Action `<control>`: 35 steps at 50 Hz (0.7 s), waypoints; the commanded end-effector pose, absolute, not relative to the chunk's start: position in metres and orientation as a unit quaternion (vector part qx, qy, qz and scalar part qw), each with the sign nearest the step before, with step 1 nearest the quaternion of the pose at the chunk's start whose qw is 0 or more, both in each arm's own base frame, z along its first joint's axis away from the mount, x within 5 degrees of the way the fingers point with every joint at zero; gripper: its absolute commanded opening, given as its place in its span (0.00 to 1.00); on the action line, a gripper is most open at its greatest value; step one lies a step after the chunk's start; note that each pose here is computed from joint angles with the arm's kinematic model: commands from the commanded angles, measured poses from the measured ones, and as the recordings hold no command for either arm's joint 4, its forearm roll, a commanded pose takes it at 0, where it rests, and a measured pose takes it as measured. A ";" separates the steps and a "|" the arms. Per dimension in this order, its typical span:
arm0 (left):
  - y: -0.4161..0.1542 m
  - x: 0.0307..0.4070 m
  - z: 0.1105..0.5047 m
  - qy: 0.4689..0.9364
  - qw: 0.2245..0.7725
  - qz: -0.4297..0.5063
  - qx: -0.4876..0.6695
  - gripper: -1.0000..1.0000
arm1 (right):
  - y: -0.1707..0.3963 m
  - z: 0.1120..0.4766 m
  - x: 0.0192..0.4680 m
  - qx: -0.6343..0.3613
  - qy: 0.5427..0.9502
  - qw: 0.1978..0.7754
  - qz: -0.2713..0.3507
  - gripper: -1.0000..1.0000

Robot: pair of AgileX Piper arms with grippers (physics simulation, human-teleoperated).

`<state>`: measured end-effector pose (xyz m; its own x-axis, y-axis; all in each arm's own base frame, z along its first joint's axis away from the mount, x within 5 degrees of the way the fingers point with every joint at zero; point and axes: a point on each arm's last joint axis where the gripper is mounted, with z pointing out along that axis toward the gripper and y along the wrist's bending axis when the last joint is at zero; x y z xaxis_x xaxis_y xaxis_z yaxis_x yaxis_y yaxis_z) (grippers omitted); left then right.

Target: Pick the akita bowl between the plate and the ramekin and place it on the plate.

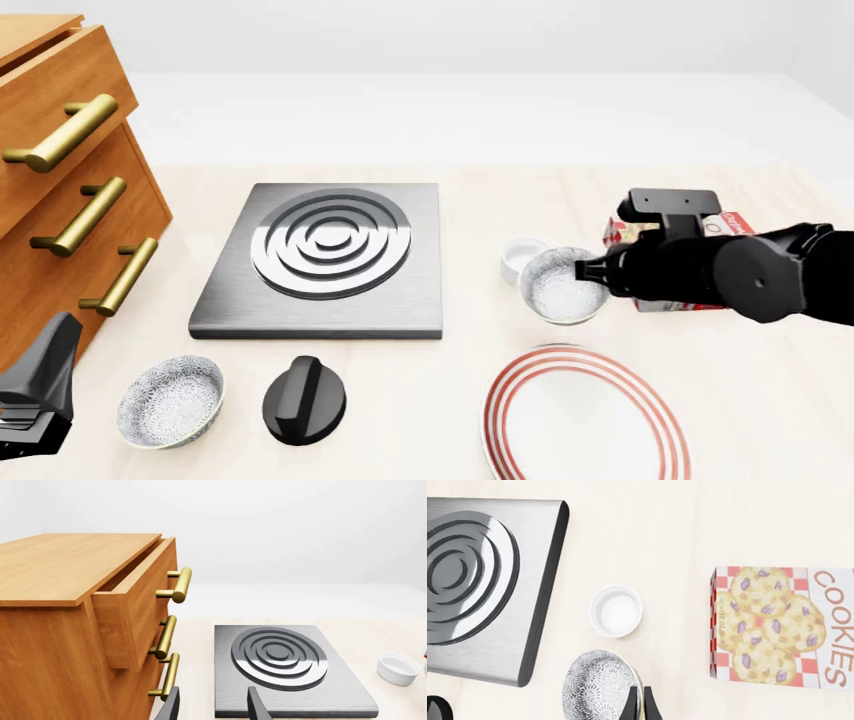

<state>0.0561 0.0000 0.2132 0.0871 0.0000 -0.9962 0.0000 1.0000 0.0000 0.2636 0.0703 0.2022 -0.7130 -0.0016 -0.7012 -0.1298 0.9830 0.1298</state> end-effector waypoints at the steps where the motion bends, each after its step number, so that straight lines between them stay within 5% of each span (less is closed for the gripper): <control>1: 0.000 0.056 0.213 0.676 0.737 0.000 0.000 1.00 | 0.068 0.241 0.248 -0.042 0.908 0.407 0.091 0.00; 16: 0.000 0.056 0.213 0.676 0.737 0.000 0.000 1.00 | 0.068 0.302 0.199 -0.087 0.889 0.437 0.104 0.00; 35: 0.000 0.056 0.213 0.676 0.737 0.000 0.000 1.00 | 0.066 0.291 0.166 -0.167 0.890 0.417 0.081 0.00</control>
